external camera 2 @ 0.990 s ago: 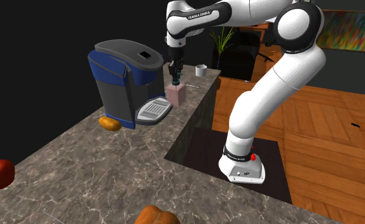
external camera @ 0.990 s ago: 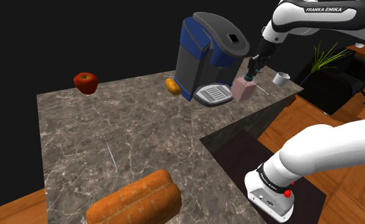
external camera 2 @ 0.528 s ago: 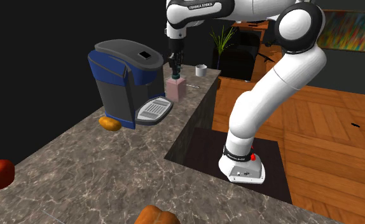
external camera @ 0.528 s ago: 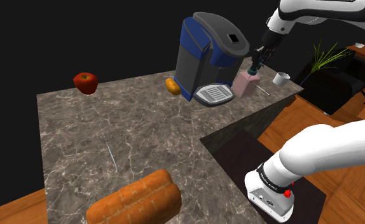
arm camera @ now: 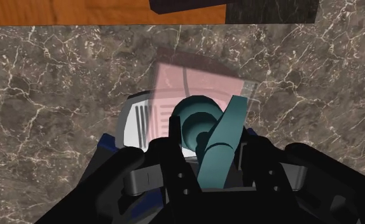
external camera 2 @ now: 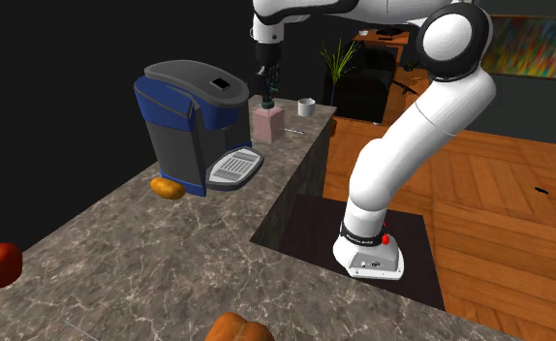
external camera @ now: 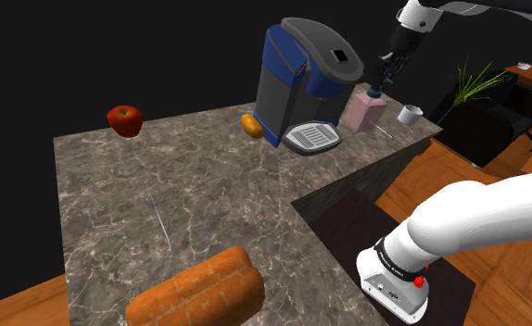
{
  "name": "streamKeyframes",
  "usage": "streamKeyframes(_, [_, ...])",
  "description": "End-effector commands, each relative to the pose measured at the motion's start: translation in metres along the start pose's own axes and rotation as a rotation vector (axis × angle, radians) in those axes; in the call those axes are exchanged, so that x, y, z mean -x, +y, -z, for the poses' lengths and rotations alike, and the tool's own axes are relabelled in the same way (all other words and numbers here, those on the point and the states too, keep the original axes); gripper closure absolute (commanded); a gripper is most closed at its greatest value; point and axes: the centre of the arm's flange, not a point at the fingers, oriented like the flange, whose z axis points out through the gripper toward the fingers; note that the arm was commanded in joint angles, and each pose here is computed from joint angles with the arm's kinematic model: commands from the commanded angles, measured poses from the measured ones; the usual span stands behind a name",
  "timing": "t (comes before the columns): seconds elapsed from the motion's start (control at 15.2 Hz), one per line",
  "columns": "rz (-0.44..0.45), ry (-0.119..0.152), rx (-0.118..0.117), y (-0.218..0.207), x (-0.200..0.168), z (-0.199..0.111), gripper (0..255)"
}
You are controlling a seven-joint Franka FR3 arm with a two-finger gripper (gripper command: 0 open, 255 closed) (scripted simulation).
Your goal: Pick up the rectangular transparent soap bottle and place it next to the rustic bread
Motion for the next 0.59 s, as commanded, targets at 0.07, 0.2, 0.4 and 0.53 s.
streamKeyframes(0.07, [0.000,0.000,0.000,-0.001,-0.001,0.016,255])
streamKeyframes(0.2, [0.000,0.000,0.000,-0.002,-0.001,0.026,255])
streamKeyframes(0.4, [0.000,0.000,0.000,-0.002,-0.001,0.042,255])
streamKeyframes(0.53, [0.000,0.000,0.000,-0.003,-0.001,0.053,255])
